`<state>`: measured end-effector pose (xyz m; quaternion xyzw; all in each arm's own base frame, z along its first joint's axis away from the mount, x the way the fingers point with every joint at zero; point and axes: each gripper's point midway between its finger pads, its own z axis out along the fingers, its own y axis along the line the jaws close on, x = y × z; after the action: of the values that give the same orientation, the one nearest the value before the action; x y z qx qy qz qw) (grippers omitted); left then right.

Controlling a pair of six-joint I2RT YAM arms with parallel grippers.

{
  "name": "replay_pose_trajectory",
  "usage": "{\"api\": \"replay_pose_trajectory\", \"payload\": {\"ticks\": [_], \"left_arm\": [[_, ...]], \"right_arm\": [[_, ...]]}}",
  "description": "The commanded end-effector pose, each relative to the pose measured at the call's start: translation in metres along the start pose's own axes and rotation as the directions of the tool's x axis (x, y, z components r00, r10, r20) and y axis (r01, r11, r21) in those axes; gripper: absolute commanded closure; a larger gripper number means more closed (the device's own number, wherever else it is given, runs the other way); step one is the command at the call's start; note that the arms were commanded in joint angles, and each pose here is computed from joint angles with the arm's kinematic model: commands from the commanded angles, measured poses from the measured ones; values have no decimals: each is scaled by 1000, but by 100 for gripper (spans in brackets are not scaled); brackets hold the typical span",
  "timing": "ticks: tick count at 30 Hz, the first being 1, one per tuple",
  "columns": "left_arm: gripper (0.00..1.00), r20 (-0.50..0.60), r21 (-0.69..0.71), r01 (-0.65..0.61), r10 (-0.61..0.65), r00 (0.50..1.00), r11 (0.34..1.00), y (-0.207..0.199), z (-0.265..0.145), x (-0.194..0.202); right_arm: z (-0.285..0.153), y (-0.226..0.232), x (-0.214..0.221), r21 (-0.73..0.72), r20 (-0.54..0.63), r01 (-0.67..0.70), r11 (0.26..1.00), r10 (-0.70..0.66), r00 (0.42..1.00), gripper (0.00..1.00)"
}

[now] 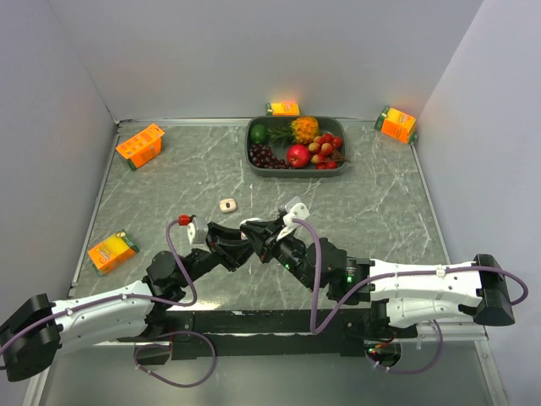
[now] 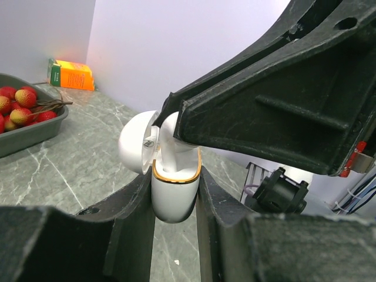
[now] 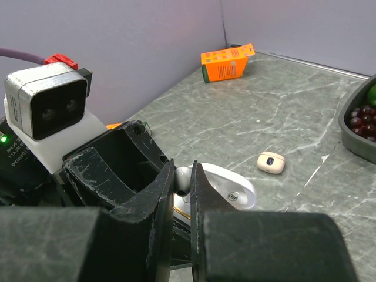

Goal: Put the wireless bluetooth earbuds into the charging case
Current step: Place the earbud in the charging case.

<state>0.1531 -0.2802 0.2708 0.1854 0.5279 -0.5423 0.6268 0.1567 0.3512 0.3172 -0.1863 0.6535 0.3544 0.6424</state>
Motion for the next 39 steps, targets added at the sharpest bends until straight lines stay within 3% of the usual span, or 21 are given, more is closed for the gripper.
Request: {"api": "replay_pose_trajectory", "payload": {"ticks": [1, 13, 16, 20, 23, 29, 39], "left_arm": [[99, 109, 20, 13, -15, 994, 1000, -11, 9, -37], [99, 116, 27, 4, -8, 993, 1000, -12, 9, -39], [99, 120, 26, 1, -4, 993, 1000, -12, 8, -40], [99, 117, 28, 0, -3, 993, 1000, -13, 7, -40], [99, 113, 27, -1, -2, 994, 1000, -12, 7, -39], [99, 108, 30, 1, -5, 994, 1000, -12, 7, -37], [99, 94, 32, 0, -3, 996, 999, -12, 7, -33]], "right_arm": [[-6, 7, -14, -26, 17, -14, 1000, 14, 1000, 100], [-9, 4, -11, -8, -9, -5, 1000, 5, 1000, 100], [-9, 4, -10, -3, -15, -2, 1000, 2, 1000, 89], [-9, 2, -11, 8, -17, -6, 1000, 6, 1000, 67], [-9, 0, -14, 21, -14, -10, 1000, 10, 1000, 60], [-9, -3, -22, 47, -2, -17, 999, 17, 1000, 55], [-8, -3, -36, 56, 18, -19, 998, 18, 1000, 54]]}}
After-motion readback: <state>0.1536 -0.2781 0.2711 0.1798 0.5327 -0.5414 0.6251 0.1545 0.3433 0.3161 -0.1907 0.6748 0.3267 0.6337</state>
